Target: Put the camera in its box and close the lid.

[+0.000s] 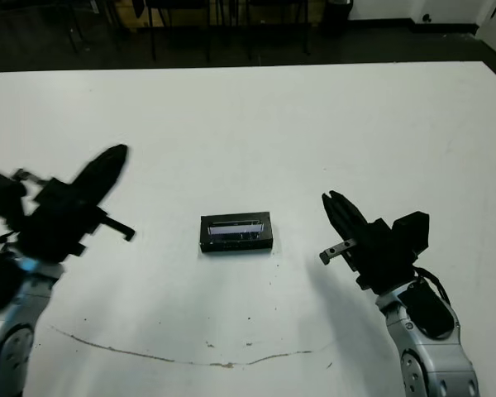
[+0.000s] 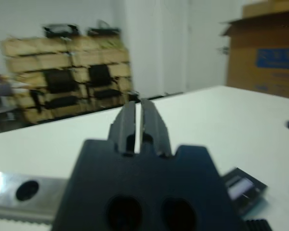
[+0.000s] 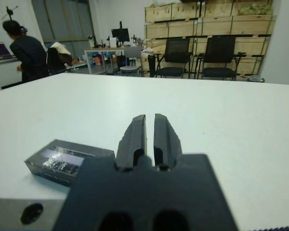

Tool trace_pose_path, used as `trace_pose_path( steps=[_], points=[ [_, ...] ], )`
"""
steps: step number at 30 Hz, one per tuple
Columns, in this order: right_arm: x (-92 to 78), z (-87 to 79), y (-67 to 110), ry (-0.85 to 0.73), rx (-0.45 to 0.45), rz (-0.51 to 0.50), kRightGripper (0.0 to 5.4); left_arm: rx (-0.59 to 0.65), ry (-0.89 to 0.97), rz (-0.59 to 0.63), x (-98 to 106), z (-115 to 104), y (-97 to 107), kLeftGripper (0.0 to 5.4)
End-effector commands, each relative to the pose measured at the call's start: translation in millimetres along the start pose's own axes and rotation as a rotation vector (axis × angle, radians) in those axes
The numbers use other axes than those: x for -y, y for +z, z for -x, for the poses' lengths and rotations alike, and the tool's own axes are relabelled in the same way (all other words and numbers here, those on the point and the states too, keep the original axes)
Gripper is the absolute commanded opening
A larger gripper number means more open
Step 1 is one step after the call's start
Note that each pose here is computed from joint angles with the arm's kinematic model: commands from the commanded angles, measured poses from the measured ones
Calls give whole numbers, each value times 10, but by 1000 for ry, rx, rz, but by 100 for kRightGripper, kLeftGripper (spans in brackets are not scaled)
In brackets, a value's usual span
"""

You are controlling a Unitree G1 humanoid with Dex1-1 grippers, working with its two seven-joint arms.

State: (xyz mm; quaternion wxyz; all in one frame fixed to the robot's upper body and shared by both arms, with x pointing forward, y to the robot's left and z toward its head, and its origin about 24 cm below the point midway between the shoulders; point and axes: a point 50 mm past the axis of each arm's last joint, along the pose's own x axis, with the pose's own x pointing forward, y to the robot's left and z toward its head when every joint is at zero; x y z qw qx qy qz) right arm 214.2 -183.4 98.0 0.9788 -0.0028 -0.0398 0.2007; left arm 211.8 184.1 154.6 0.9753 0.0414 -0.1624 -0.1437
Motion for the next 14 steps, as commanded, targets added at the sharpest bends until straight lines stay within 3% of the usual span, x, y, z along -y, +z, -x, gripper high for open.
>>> trace_pose_path(
  steps=[1,14],
  points=[
    [-46,-4,-13,-23,14,14,0,-8,102,-13,-59,67,-104,1],
    [-179,-39,7,-124,72,32,0,-39,302,12,11,301,-592,1]
  ],
)
